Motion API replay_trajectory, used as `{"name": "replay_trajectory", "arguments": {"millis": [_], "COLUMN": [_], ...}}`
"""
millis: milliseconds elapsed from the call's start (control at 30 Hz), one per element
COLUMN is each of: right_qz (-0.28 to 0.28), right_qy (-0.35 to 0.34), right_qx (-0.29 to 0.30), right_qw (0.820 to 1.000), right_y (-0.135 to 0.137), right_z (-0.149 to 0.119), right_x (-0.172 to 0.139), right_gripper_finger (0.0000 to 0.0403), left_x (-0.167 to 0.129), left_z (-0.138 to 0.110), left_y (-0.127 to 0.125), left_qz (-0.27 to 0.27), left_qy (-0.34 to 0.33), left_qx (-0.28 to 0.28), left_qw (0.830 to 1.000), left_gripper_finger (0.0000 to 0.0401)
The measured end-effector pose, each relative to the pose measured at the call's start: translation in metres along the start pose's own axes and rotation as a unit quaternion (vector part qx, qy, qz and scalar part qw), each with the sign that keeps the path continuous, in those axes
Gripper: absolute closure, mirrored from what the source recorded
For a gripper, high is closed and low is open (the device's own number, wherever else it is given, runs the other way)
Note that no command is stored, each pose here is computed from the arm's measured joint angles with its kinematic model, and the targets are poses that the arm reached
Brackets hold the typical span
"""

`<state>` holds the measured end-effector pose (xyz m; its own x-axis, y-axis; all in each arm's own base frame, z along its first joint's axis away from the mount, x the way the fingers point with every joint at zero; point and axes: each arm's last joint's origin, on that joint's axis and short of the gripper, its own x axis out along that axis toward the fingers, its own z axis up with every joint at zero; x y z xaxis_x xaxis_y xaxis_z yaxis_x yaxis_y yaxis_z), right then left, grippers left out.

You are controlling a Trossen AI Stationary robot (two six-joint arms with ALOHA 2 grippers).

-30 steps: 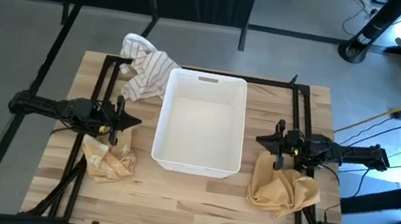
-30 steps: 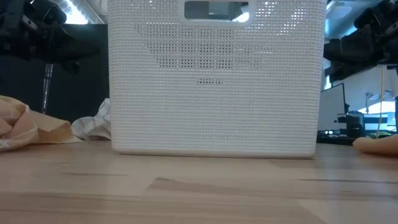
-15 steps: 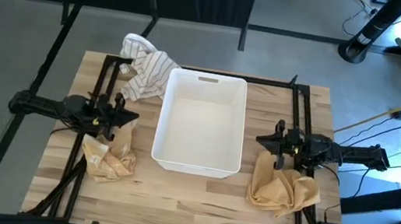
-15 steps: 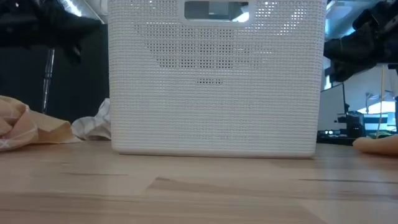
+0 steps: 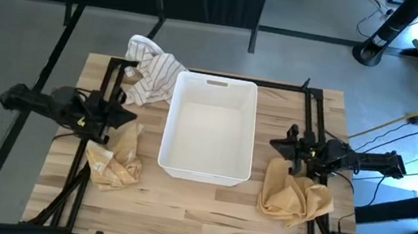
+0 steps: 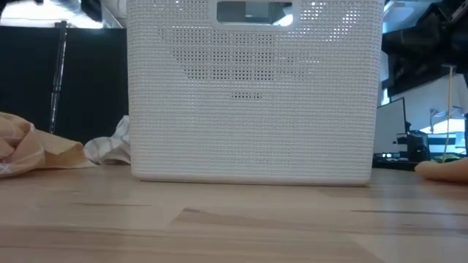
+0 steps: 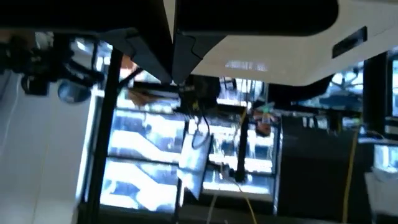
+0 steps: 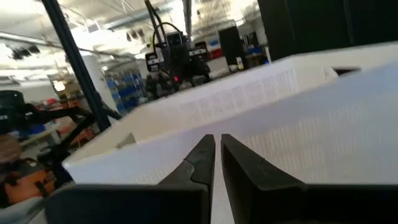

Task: Fold towel
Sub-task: Move the yellow patterned towel

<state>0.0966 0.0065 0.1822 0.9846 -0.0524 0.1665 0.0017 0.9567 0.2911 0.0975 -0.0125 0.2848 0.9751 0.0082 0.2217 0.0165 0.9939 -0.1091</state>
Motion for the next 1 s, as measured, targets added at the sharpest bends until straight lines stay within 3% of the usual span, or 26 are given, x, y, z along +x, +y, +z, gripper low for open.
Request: {"name": "replay_trajectory", "arguments": {"millis": [167, 333, 433, 500, 667, 733, 800, 1000], "right_qz": [-0.016, -0.024, -0.024, -0.024, -0.024, -0.023, -0.02, -0.019], "right_qy": [-0.008, -0.009, -0.009, -0.008, -0.005, -0.005, -0.004, -0.004], "right_qx": [-0.028, -0.043, -0.046, -0.047, -0.048, -0.047, -0.043, -0.031], "right_qw": [0.999, 0.999, 0.999, 0.999, 0.999, 0.999, 0.999, 0.999], "right_y": [-0.001, -0.001, -0.001, -0.001, -0.001, -0.001, -0.001, -0.001], "right_z": [0.001, 0.001, 0.001, 0.001, 0.0, 0.0, 0.0, 0.0], "right_x": [0.0, 0.0, 0.0, 0.0, 0.0, 0.0, 0.0, 0.0], "right_gripper_finger": [0.037, 0.037, 0.037, 0.037, 0.037, 0.037, 0.037, 0.037], "left_x": [0.03, 0.054, 0.063, 0.063, 0.053, 0.051, 0.053, 0.063], "left_z": [0.047, 0.068, 0.061, 0.051, 0.02, 0.012, 0.006, -0.008], "left_y": [-0.013, -0.029, -0.039, -0.045, -0.057, -0.063, -0.069, -0.078], "left_qz": [-0.004, 0.001, 0.016, 0.042, 0.14, 0.172, 0.178, 0.167], "left_qy": [0.135, 0.301, 0.404, 0.476, 0.629, 0.661, 0.677, 0.705], "left_qx": [-0.015, -0.036, -0.054, -0.07, -0.131, -0.142, -0.146, -0.149], "left_qw": [0.991, 0.953, 0.913, 0.876, 0.753, 0.717, 0.699, 0.674], "left_gripper_finger": [0.04, 0.04, 0.04, 0.04, 0.04, 0.04, 0.04, 0.0399]}}
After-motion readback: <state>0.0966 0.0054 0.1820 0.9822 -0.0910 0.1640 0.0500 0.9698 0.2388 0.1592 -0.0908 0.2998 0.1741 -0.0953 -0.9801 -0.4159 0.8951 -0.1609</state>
